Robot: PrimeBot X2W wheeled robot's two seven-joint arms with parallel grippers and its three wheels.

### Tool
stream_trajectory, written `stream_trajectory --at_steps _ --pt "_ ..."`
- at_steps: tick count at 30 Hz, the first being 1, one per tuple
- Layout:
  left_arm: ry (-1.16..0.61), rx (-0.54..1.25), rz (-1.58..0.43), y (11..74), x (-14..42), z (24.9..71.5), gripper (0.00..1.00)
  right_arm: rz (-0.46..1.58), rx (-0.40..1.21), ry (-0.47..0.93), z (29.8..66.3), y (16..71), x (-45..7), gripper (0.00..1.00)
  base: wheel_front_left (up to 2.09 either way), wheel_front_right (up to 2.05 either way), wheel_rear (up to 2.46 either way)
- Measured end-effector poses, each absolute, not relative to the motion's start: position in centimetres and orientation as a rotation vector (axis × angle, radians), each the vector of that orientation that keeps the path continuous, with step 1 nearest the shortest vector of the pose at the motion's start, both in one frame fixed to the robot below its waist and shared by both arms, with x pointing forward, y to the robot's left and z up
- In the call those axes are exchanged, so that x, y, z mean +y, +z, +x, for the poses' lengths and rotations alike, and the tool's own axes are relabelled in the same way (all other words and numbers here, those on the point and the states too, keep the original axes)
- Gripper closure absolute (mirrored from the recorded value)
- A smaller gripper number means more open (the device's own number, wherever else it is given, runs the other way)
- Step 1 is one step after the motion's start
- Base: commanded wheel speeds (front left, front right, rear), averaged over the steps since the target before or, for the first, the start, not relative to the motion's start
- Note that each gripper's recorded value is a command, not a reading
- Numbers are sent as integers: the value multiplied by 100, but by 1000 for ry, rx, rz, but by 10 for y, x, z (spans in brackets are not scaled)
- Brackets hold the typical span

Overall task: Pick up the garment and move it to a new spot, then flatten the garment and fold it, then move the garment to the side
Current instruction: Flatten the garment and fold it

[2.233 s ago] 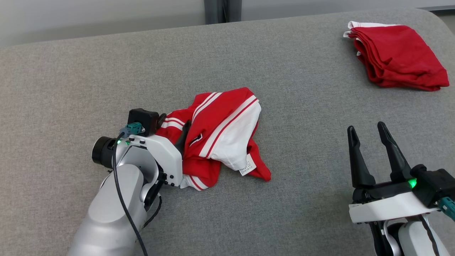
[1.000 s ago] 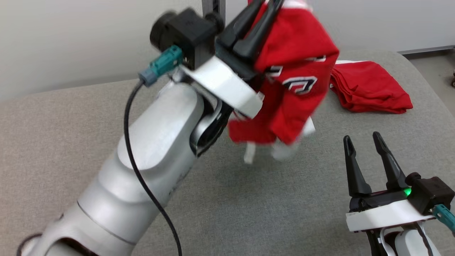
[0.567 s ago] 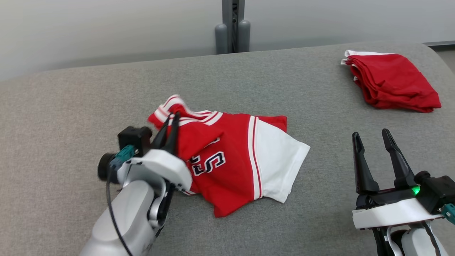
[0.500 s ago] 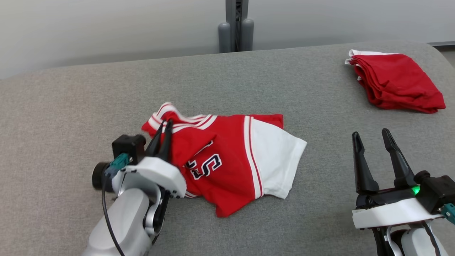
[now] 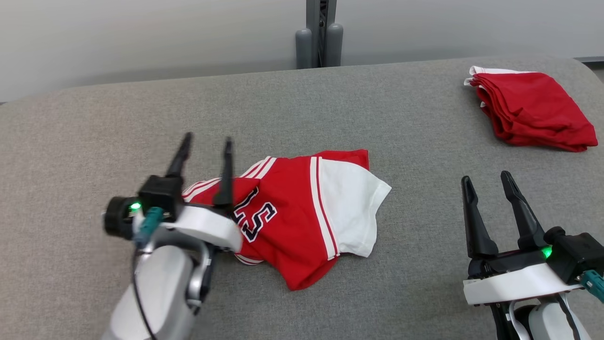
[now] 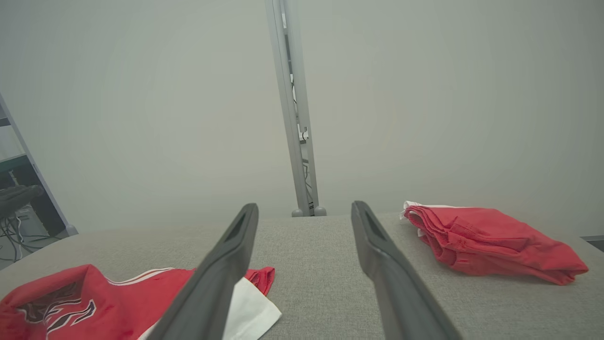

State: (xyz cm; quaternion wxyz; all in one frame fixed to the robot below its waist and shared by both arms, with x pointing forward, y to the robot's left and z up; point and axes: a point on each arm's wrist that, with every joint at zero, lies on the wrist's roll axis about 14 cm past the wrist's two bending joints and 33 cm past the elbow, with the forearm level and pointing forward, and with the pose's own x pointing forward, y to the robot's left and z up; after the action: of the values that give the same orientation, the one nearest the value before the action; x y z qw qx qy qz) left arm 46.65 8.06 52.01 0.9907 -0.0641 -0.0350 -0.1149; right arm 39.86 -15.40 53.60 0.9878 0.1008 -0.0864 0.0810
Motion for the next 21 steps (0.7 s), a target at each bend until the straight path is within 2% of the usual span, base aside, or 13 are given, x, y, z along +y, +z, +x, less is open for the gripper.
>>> stream_trajectory --at_steps 4,8,17,21 --pt "-391 -61 -132 522 31 463 0 201 -168 157 399 534 -156 0 0 0 0" --pt "-509 91 -90 494 -5 462 0 200 -170 144 400 535 -160 0 0 0 0" --pt "-598 457 54 431 -40 473 0 190 -154 82 398 528 -180 0 0 0 0" --pt "-624 523 75 420 -51 471 0 191 -143 68 397 525 -184 0 0 0 0"
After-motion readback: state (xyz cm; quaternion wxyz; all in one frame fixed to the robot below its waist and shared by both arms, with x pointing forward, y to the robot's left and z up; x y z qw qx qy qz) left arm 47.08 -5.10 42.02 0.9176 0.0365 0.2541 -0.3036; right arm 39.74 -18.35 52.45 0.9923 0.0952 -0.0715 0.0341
